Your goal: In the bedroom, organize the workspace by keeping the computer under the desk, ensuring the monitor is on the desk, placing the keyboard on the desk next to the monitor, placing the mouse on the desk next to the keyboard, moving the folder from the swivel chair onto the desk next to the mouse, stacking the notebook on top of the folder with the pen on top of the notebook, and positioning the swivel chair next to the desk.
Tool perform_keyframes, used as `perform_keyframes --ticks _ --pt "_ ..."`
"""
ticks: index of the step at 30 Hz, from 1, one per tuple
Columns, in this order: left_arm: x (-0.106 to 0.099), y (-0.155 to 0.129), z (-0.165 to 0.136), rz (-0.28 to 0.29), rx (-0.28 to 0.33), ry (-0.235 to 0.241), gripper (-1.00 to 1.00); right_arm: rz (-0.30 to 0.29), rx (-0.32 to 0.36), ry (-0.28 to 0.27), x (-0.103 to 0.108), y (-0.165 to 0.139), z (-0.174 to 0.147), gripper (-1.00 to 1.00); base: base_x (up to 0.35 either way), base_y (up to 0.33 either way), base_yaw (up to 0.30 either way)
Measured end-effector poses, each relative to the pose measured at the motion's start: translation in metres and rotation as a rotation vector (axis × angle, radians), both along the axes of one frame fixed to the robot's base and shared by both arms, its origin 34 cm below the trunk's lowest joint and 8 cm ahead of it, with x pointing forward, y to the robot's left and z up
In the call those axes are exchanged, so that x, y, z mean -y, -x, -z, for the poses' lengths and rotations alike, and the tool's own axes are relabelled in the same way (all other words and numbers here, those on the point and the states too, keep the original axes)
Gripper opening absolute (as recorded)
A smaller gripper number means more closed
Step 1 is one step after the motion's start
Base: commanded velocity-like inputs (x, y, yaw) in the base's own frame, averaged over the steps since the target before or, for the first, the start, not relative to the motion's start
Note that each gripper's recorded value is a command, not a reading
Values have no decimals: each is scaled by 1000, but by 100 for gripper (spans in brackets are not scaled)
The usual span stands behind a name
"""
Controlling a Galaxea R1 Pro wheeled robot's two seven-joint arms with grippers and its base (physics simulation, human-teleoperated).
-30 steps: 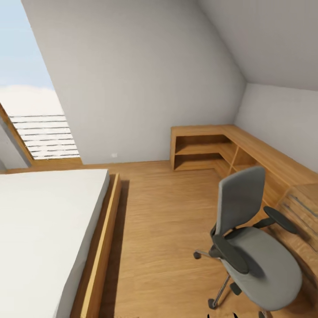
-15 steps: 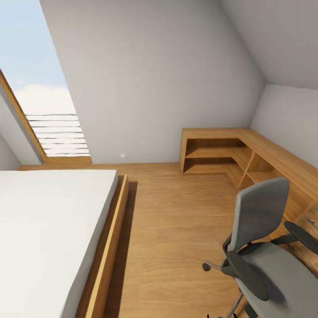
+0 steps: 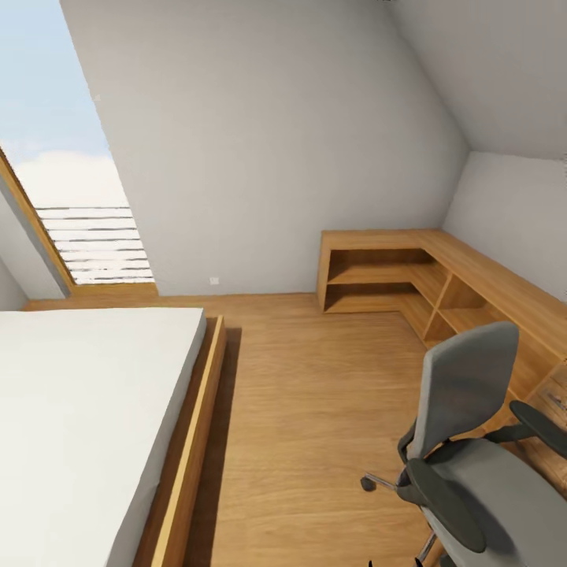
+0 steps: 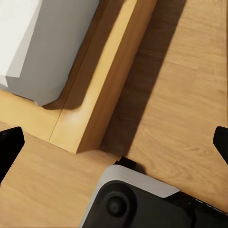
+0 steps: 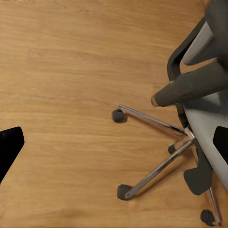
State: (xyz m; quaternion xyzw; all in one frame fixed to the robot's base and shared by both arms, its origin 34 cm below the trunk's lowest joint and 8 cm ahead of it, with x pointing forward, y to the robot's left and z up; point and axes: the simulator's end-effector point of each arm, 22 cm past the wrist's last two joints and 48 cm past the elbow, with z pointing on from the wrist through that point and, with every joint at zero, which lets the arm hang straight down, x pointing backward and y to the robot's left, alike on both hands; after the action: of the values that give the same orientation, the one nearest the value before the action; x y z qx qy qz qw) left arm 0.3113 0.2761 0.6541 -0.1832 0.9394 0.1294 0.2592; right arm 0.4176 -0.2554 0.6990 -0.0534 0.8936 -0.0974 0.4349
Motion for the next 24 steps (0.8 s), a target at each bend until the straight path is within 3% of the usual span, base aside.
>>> perform_keyframes --ticks 9,16,24 --pt "1 -1 0 0 2 1 100 0 2 0 0 -1 -1 100 193 168 -25" --pt "2 -1 0 5 3 3 100 0 2 0 0 -1 -1 100 68 28 -2" --pt "2 -1 -1 5 4 3 100 0 3 0 0 -1 -1 100 270 2 0"
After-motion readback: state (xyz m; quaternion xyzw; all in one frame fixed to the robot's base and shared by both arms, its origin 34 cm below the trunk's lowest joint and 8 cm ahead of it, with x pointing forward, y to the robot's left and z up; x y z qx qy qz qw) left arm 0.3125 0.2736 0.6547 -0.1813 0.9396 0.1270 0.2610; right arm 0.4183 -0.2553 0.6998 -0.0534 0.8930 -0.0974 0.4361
